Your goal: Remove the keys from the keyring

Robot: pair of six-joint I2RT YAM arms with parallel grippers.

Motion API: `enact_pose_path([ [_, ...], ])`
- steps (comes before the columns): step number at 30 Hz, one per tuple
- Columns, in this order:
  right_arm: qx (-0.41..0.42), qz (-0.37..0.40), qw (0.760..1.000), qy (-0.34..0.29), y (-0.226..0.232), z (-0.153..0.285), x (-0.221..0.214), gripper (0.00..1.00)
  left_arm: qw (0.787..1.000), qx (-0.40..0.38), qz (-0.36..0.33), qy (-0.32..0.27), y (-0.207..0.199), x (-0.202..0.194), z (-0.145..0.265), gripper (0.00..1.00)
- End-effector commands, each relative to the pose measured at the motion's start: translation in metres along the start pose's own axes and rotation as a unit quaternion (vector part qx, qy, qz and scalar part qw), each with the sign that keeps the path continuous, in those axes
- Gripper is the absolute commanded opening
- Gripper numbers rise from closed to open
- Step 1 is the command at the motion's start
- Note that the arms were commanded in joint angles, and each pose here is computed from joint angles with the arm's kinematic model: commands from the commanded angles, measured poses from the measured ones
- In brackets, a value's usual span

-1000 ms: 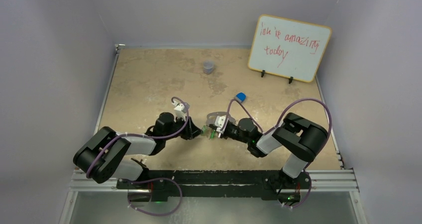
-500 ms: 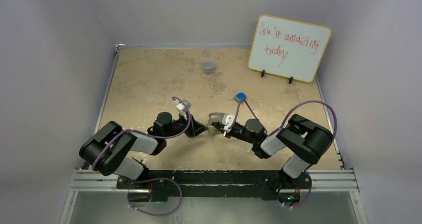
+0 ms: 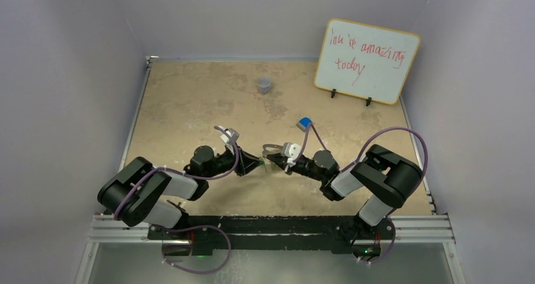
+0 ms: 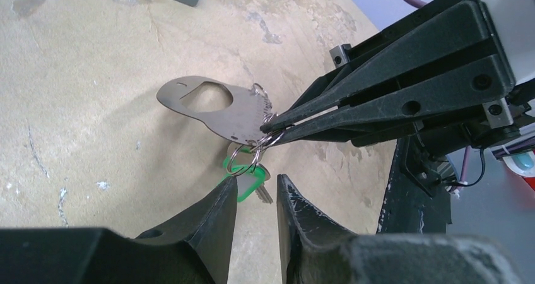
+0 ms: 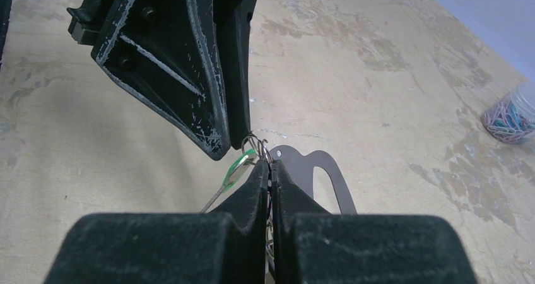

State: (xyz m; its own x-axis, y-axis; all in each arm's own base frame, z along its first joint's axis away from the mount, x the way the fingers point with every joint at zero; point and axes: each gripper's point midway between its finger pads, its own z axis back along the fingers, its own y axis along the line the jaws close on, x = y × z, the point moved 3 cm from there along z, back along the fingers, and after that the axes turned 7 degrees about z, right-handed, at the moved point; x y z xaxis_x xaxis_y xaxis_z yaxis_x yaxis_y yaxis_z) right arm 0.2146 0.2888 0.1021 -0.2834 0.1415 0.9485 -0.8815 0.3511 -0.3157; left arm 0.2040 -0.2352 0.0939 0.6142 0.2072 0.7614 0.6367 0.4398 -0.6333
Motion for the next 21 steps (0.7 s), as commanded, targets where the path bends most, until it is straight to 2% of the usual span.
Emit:
enact_pose_path([
  [1,-0.007,0.017,0.998,-0.053,-0.008,-0.002,0.027,0.00,0.998,-0.046,-0.016,-0.034,-0.015,0.018,-0.005,0.27],
  [13,-0.001,0.015,0.998,-0.054,-0.007,-0.004,0.028,0.00,0.995,-0.085,-0.002,-0.048,-0.025,0.021,-0.008,0.20],
  [21,-0.005,0.013,0.999,-0.052,-0.008,-0.003,0.027,0.00,0.997,-0.071,-0.013,-0.040,-0.021,0.017,-0.006,0.00],
])
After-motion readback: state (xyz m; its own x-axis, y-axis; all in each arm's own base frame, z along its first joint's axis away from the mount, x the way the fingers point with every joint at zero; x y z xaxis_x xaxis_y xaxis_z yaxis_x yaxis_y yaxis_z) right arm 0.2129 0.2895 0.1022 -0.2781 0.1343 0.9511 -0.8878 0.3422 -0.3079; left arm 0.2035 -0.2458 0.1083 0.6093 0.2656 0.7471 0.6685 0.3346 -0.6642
